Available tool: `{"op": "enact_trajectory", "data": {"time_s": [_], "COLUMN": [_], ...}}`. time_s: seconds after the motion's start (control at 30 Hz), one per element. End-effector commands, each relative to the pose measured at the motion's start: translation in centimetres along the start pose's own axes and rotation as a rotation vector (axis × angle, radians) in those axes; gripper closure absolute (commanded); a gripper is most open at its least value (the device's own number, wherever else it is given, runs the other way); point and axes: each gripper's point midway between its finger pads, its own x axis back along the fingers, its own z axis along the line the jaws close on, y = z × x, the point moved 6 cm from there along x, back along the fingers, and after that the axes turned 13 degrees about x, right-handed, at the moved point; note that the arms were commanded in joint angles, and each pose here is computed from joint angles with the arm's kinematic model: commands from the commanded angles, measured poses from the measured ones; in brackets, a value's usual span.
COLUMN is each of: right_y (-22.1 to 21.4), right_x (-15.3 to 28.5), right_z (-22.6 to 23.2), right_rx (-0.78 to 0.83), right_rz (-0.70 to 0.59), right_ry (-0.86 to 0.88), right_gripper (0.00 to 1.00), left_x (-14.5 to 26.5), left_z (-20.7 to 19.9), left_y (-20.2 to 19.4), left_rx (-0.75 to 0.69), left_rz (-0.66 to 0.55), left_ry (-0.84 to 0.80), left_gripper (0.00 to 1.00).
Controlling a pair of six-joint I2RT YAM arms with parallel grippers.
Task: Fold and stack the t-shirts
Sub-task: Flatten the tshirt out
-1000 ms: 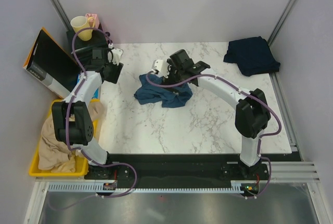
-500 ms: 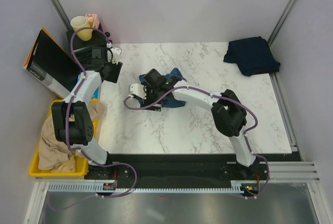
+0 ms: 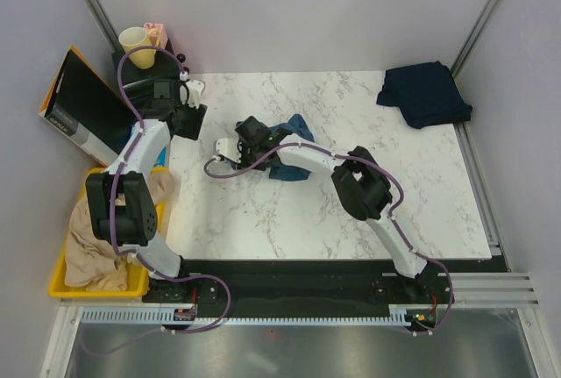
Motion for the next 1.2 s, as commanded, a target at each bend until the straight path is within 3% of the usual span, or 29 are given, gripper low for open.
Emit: {"op": "enact_trajectory", "data": {"time_s": [0.0,0.13,0.43,0.77,1.0,1.17], "right_y": [-0.1,0.0,-1.2,-3.6,-5.7,-7.0], "right_x": [0.5,4.8,19.8,26.7,31.3,36.3], "right_z": [-1.0,-2.1,-7.0,-9.0,-9.9,-10.6], "right_rx": [-0.018,-0.022,-0.002,-0.028,-0.055,-0.069], "right_rz": [0.034,0.078,0.182,0.348,0.471,0.534], "right_ry": [-0.054,-0.142,-0.492,-0.71,-0.9,-1.056], "right_gripper": [1.0,1.0,1.0,1.0,1.0,1.0], "left_x": [1.3,0.1,-2.8,-3.5,-3.5,-4.1], "left_z": [-0.3,-1.6,-4.5,-10.7,-18.0,-20.4], "left_y": [1.6,1.1,1.6,5.0,4.8,4.5], "left_rx": [0.009,-0.022,-0.156,-0.297,-0.409,-0.421], "left_rz": [-0.064,-0.046,-0.044,-0.126,-0.121,-0.103], "left_ry": [-0.041,-0.159,-0.404,-0.615,-0.779,-0.83], "left_gripper": [0.36,0.37,0.32,0.3,0.29,0.29]}}
